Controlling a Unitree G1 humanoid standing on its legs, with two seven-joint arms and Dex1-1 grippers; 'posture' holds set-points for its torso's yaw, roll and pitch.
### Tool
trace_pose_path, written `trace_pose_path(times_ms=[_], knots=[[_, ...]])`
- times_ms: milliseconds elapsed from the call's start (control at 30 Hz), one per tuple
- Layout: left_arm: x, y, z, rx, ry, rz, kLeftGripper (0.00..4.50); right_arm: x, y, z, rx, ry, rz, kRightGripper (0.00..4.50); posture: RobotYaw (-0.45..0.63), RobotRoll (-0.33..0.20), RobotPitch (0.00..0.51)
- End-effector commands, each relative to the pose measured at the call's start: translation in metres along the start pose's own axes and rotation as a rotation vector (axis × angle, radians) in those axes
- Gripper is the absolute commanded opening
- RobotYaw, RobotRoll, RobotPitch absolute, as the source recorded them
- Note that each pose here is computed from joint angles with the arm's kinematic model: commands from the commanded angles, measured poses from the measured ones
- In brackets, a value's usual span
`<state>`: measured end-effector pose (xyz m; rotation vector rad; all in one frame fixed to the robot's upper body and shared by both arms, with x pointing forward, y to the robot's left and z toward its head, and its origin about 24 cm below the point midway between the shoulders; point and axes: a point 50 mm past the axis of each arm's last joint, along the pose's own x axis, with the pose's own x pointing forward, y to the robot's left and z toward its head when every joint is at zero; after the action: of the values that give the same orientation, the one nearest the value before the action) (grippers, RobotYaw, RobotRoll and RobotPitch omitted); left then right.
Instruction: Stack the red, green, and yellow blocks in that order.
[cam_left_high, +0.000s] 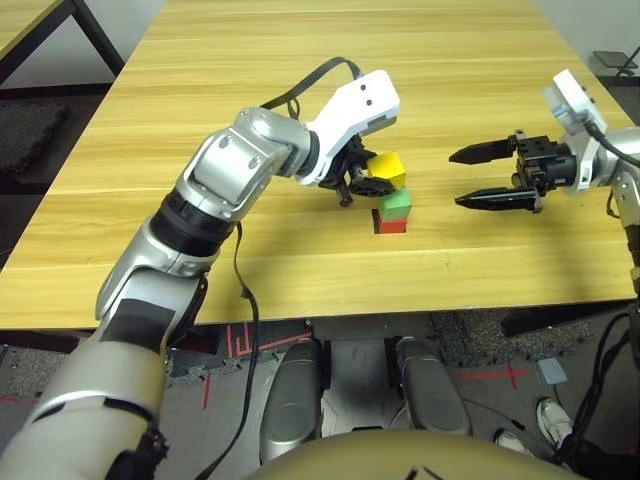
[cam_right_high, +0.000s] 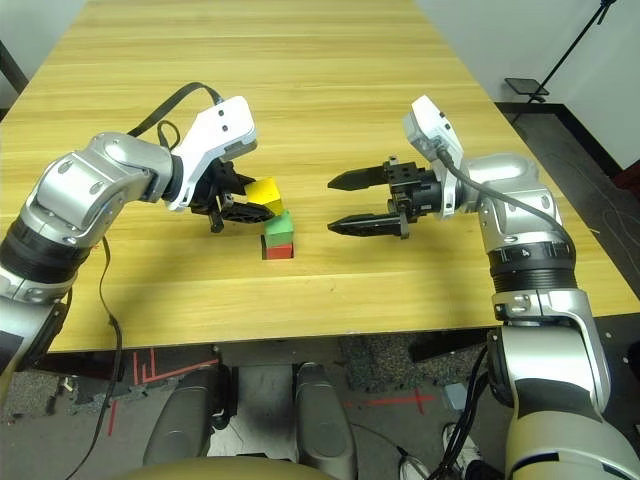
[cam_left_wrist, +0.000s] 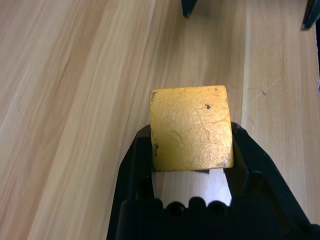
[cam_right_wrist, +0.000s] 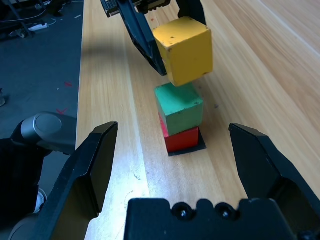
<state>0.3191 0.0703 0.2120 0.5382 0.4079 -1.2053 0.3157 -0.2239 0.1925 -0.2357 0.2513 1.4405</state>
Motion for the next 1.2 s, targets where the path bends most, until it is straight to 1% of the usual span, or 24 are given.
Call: trace_pose_path(times_ms=[33,167,367,800,1200], knots=[[0.003,0.001,0.004,0.042,0.024,-0.011,1.97,-0.004,0.003,0.001,-0.003,-0.007,-0.013,4.50,0.18,-0.064,0.116],[0.008,-0.002,0.004,0.055,0.036,-0.026,1.97,-0.004,0.003,-0.001,0.001,-0.008,-0.019,4.50,0.18,-0.058,0.123],[0.013,-0.004,-0.001,0.056,0.057,-0.038,1.97,-0.002,0.003,-0.001,0.001,-0.013,-0.021,4.50,0.18,-0.057,0.129],[0.018,-0.007,-0.010,0.043,0.071,-0.051,1.97,-0.001,0.003,0.000,0.002,-0.019,-0.027,4.50,0.17,-0.065,0.140],[0.020,-0.007,-0.013,0.041,0.077,-0.056,1.97,0.000,0.002,-0.001,0.004,-0.025,-0.035,4.50,0.18,-0.065,0.149]])
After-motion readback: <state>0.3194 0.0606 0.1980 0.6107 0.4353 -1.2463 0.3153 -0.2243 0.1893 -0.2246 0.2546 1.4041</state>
